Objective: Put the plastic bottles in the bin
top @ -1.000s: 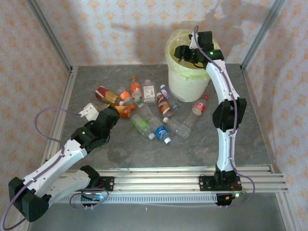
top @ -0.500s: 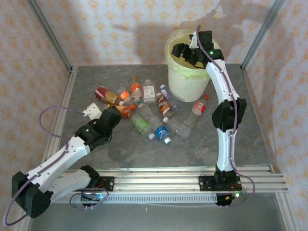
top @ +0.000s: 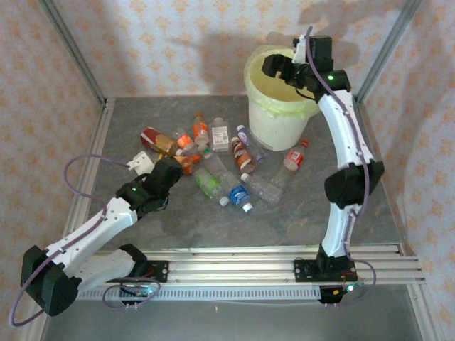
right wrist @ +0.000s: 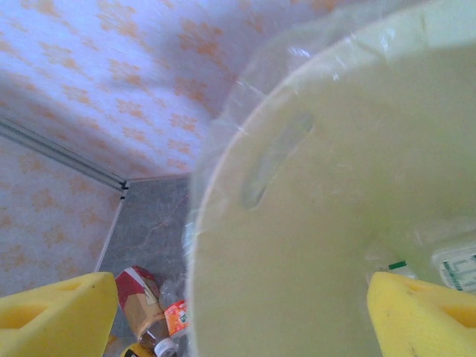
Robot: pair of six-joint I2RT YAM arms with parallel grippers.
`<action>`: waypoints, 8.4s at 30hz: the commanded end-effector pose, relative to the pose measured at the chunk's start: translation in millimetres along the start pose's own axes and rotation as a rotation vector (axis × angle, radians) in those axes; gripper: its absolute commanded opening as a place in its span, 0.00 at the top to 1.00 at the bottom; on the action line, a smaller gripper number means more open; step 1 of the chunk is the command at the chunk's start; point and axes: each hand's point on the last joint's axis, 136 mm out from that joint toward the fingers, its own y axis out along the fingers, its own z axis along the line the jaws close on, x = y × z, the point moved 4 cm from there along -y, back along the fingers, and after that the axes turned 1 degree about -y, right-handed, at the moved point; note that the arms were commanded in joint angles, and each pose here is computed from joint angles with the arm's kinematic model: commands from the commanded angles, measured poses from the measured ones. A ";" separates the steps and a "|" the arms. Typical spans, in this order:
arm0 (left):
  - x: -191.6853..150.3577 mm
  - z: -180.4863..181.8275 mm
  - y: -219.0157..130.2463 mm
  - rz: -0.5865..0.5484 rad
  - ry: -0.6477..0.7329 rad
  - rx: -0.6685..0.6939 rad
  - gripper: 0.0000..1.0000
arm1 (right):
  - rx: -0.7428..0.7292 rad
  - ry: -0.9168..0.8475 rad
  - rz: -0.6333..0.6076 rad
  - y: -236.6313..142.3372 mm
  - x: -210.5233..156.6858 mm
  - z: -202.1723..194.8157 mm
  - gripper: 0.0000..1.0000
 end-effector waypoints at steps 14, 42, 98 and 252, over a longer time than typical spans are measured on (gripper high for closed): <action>2.2 -17.9 11.8 0.010 -0.051 -0.002 0.00 | 0.110 -0.111 -0.233 -139.6 -72.1 30.1 0.01; -11.3 -7.3 106.9 0.295 -0.356 0.129 0.00 | 0.224 -0.032 -0.232 -154.2 -135.5 33.3 0.01; -93.1 -63.0 89.2 0.464 0.063 0.012 0.47 | 0.325 -0.057 -0.163 -139.5 -156.2 42.4 0.01; -29.2 -66.9 40.3 0.501 -0.034 -0.122 0.00 | 0.002 -0.343 -0.168 -88.6 -22.2 35.0 0.11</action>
